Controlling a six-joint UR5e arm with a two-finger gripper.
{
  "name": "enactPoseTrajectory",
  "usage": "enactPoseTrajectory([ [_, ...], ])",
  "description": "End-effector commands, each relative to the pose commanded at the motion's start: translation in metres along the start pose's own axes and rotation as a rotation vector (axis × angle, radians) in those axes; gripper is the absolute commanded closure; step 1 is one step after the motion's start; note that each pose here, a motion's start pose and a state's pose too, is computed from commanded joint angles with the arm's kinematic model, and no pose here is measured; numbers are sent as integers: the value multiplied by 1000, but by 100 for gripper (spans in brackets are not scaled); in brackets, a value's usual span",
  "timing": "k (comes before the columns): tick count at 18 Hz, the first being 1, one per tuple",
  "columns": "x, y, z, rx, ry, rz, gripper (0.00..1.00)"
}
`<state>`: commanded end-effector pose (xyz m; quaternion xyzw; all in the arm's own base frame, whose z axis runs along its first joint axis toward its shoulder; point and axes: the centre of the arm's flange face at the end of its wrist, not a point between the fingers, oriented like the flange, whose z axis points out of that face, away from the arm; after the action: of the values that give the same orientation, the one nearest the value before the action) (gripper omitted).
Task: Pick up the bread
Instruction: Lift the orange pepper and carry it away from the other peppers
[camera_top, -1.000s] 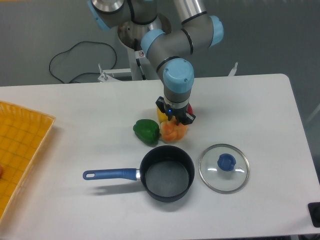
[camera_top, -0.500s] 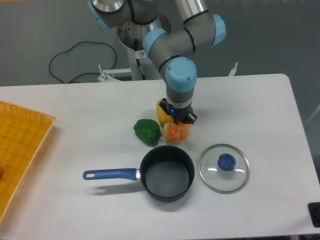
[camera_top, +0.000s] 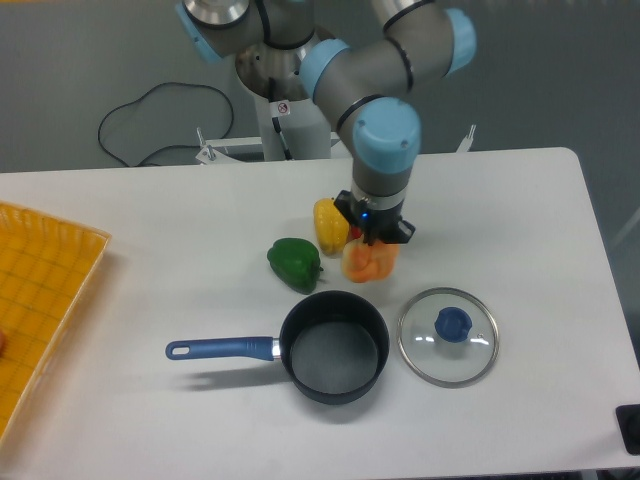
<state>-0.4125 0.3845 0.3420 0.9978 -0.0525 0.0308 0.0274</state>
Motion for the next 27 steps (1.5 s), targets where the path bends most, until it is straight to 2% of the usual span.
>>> enactPoseTrajectory([
  [4, -17, 15, -32, -2, 15, 53, 90],
  [11, -37, 23, -69, 0, -21, 102, 91],
  [14, -39, 24, -72, -9, -33, 136, 91],
  [27, -50, 14, -64, 11, -61, 144, 91],
])
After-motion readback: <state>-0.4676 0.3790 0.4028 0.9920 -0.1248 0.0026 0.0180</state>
